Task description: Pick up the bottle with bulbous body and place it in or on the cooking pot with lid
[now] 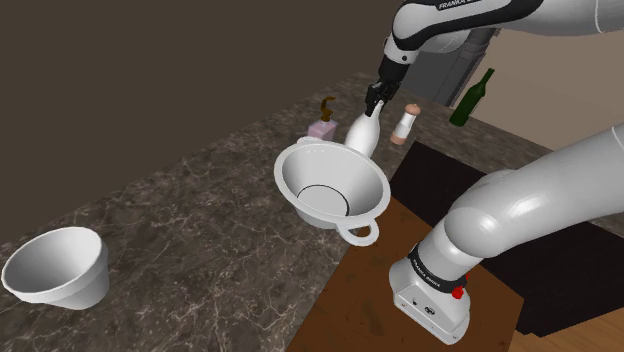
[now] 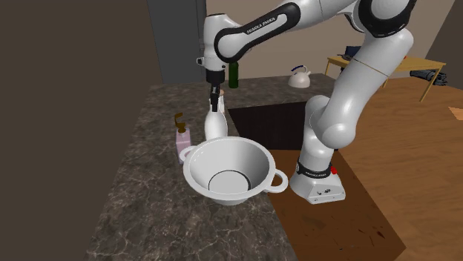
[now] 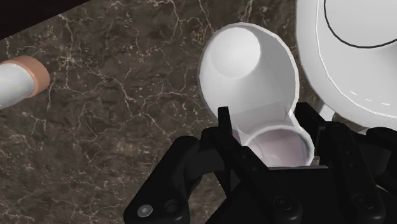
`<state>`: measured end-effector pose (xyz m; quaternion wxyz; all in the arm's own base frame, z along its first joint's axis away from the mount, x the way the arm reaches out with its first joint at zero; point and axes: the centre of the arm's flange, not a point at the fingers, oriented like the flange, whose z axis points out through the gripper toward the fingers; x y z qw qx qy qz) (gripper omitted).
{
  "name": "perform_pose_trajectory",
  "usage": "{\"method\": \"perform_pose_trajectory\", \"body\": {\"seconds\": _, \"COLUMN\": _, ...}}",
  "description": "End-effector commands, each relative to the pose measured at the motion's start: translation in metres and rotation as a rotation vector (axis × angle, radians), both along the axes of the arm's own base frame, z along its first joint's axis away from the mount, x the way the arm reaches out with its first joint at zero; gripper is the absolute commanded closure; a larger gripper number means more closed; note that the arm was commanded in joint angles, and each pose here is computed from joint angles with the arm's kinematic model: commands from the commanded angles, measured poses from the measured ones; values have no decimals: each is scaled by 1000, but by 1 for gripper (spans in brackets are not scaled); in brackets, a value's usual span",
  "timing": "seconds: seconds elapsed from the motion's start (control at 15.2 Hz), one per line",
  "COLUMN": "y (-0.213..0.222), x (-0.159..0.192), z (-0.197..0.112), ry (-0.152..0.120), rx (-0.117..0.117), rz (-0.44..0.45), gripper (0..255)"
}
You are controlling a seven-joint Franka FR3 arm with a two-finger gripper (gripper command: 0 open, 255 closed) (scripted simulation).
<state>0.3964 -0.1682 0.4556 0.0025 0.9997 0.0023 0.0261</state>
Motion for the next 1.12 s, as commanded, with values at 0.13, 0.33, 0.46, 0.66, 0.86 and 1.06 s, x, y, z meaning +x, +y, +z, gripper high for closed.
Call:
{"method": "perform_pose_trajectory", "body": {"seconds": 0.13, "y": -1, "x": -1, "z": 20, "ry": 0, "rx": 0, "rz": 0, "gripper": 255}}
{"method": "perform_pose_trajectory", "body": {"seconds": 0.33, "y": -1, "x": -1, "z": 36, "ry": 0, "rx": 0, "rz": 0, "gripper": 255}}
{"method": "perform_pose_trajectory", "body": {"seconds": 0.46, "y": -1, "x": -1, "z": 47, "ry": 0, "rx": 0, "rz": 0, "gripper": 255}}
{"method": "perform_pose_trajectory", "body": {"seconds": 0.66, "y": -1, "x": -1, "z": 63, "ry": 0, "rx": 0, "rz": 0, "gripper": 255}}
{"method": "perform_pose_trajectory", "body": {"seconds": 0.86, "y": -1, "x": -1, "z": 79, "ry": 0, "rx": 0, "rz": 0, "gripper": 255}}
{"method": "perform_pose_trajectory", "body": {"seconds": 1.06, "y": -1, "x": -1, "z": 94, "ry": 0, "rx": 0, "rz": 0, "gripper": 255}}
